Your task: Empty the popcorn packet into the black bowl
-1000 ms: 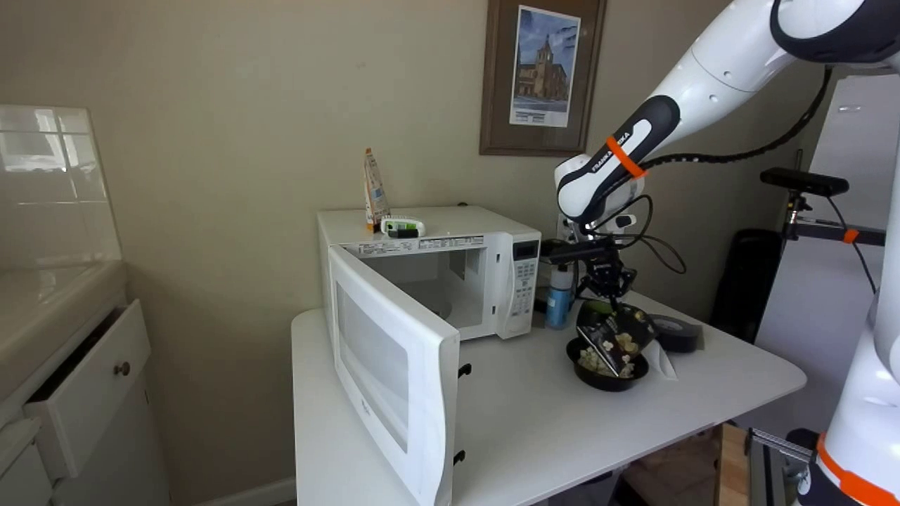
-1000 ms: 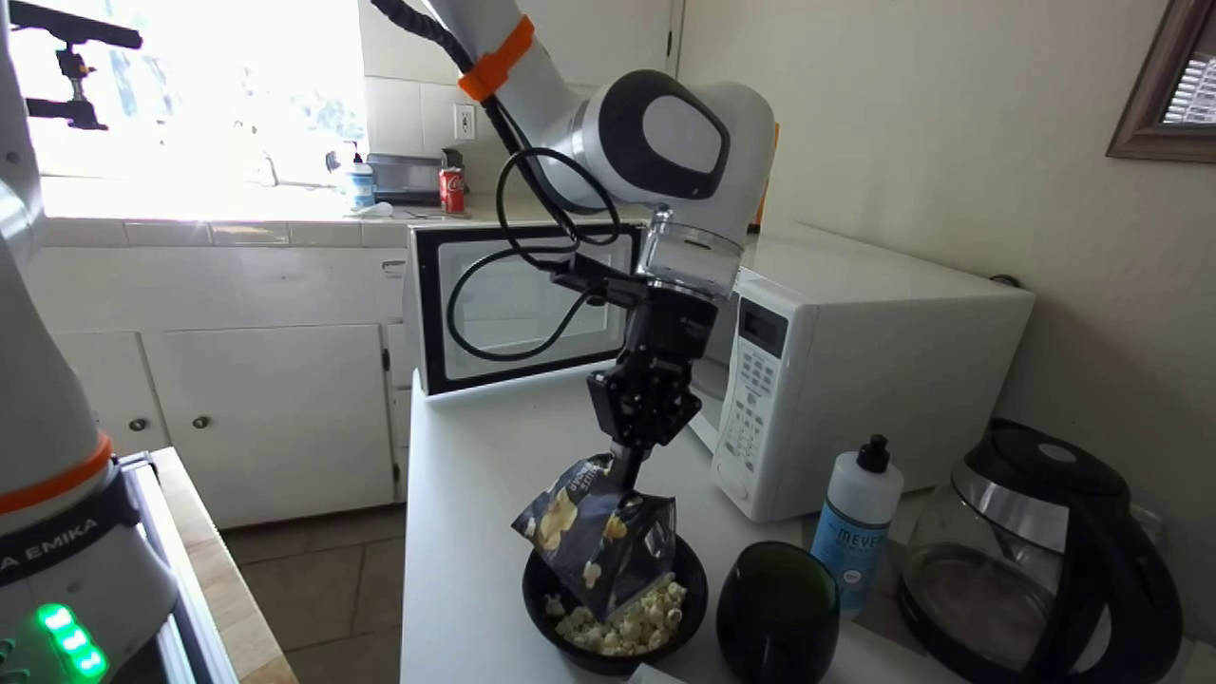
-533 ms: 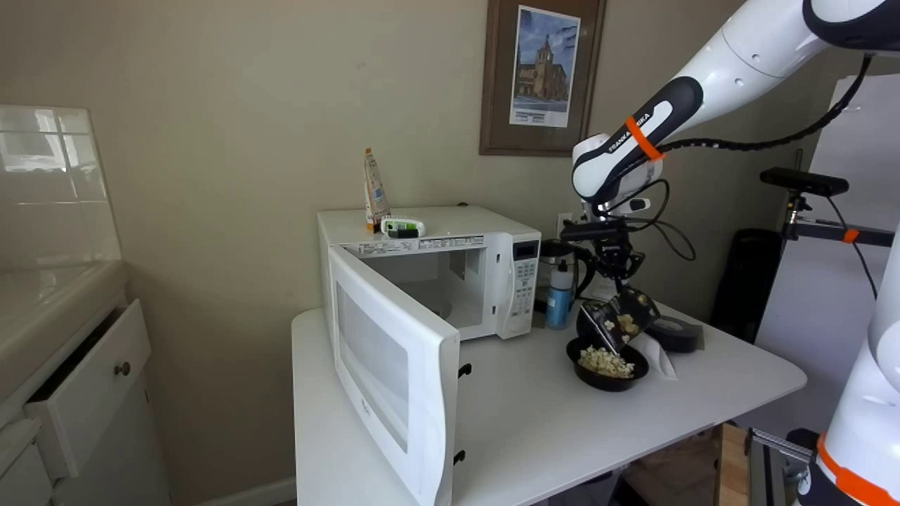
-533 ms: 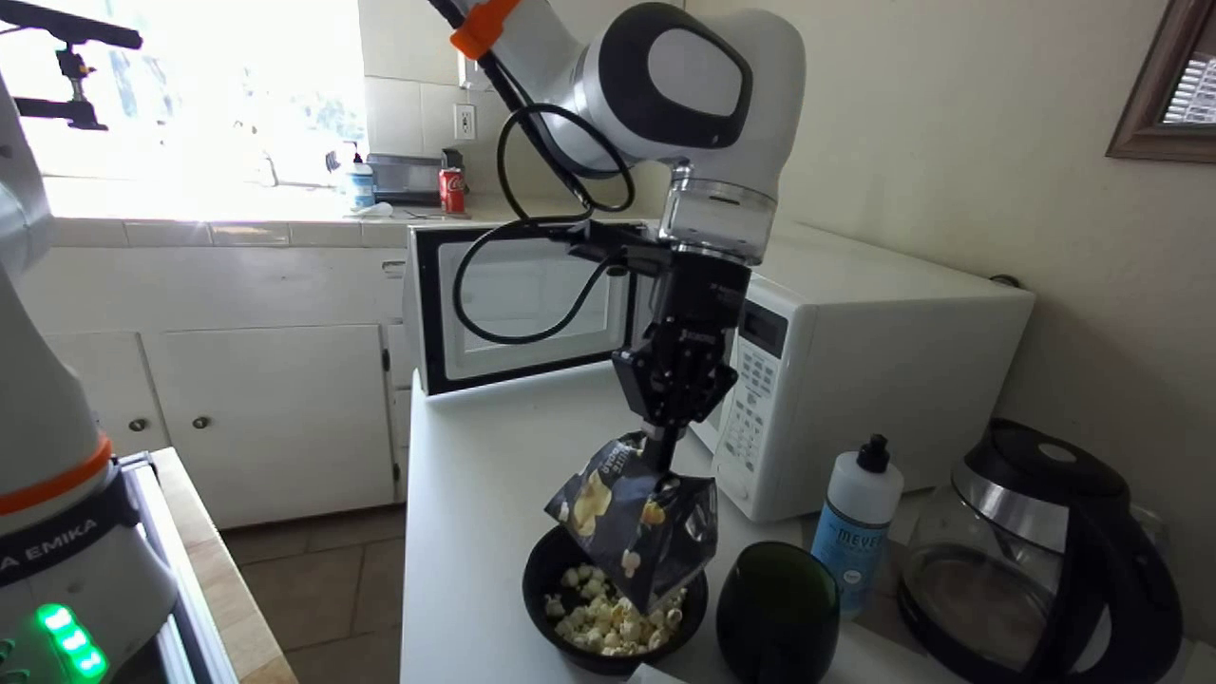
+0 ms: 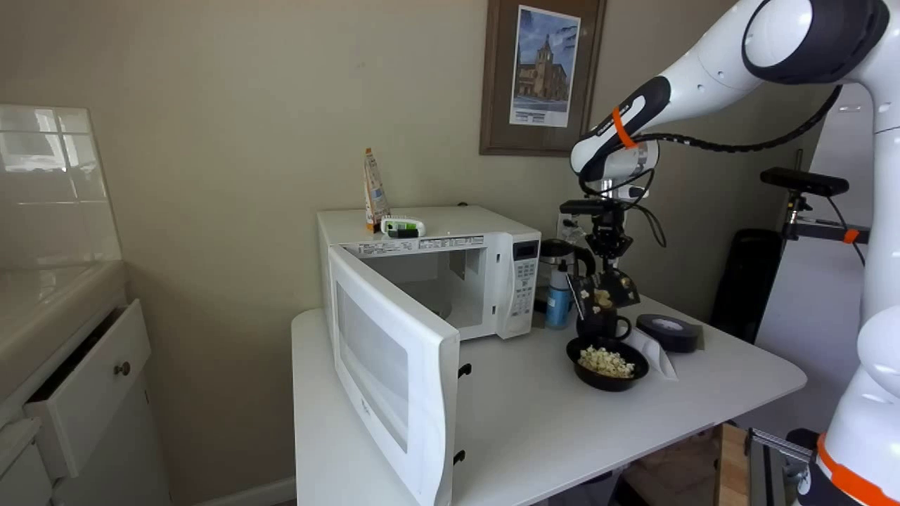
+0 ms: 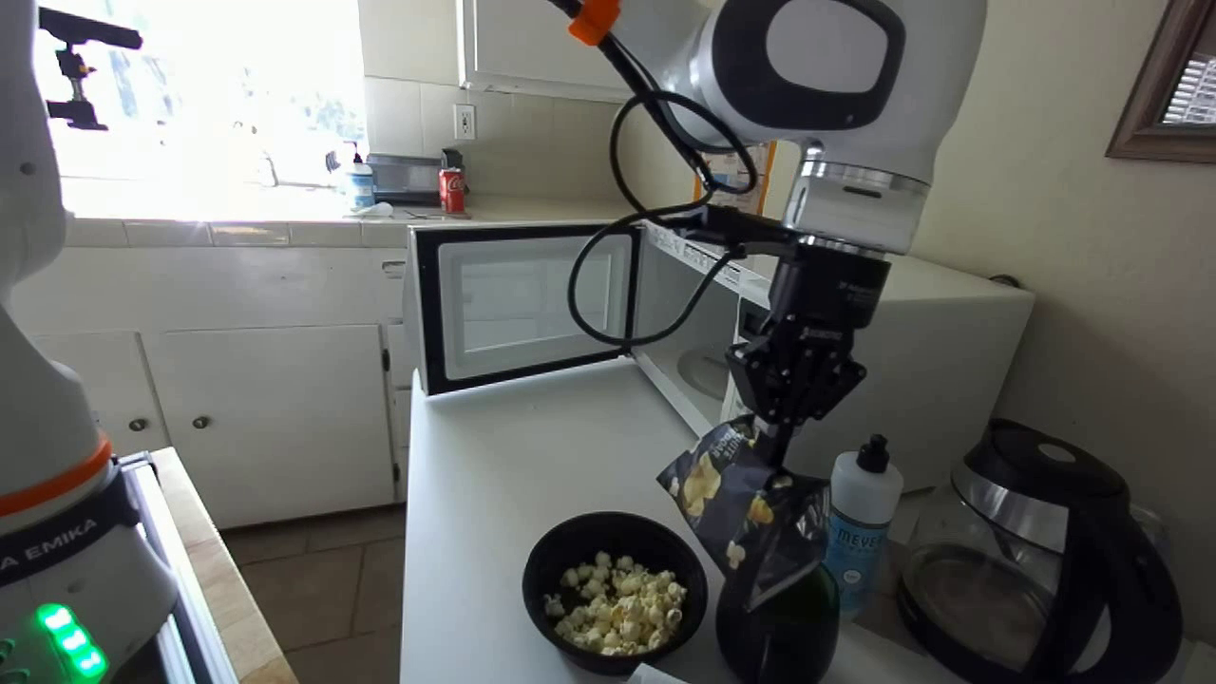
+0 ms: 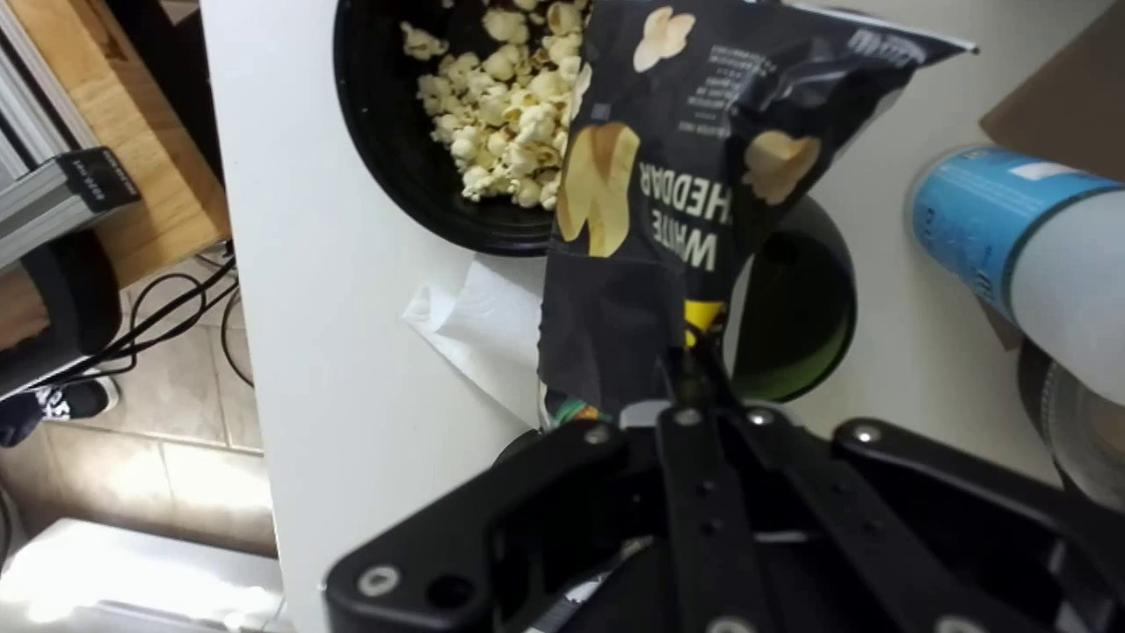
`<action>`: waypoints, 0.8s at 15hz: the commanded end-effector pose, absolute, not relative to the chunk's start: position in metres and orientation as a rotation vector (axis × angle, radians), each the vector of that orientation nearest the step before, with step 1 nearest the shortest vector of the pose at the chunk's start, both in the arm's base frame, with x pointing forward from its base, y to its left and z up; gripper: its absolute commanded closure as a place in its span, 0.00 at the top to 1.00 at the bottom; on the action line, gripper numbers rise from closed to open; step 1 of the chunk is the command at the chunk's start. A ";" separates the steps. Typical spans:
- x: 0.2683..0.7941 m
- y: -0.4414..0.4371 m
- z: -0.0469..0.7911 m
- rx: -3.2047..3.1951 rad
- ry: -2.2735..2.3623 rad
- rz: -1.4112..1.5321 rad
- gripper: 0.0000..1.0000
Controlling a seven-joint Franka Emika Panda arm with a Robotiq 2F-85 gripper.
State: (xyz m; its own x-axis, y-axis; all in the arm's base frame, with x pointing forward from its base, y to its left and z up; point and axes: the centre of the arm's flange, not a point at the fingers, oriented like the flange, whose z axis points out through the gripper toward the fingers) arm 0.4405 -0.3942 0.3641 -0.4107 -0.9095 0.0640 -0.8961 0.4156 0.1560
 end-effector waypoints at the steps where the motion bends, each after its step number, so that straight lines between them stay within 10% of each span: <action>1: 0.486 -0.449 0.348 1.457 -2.624 -0.198 0.00; 12: 0.454 -0.587 0.308 1.138 -2.815 -0.297 0.00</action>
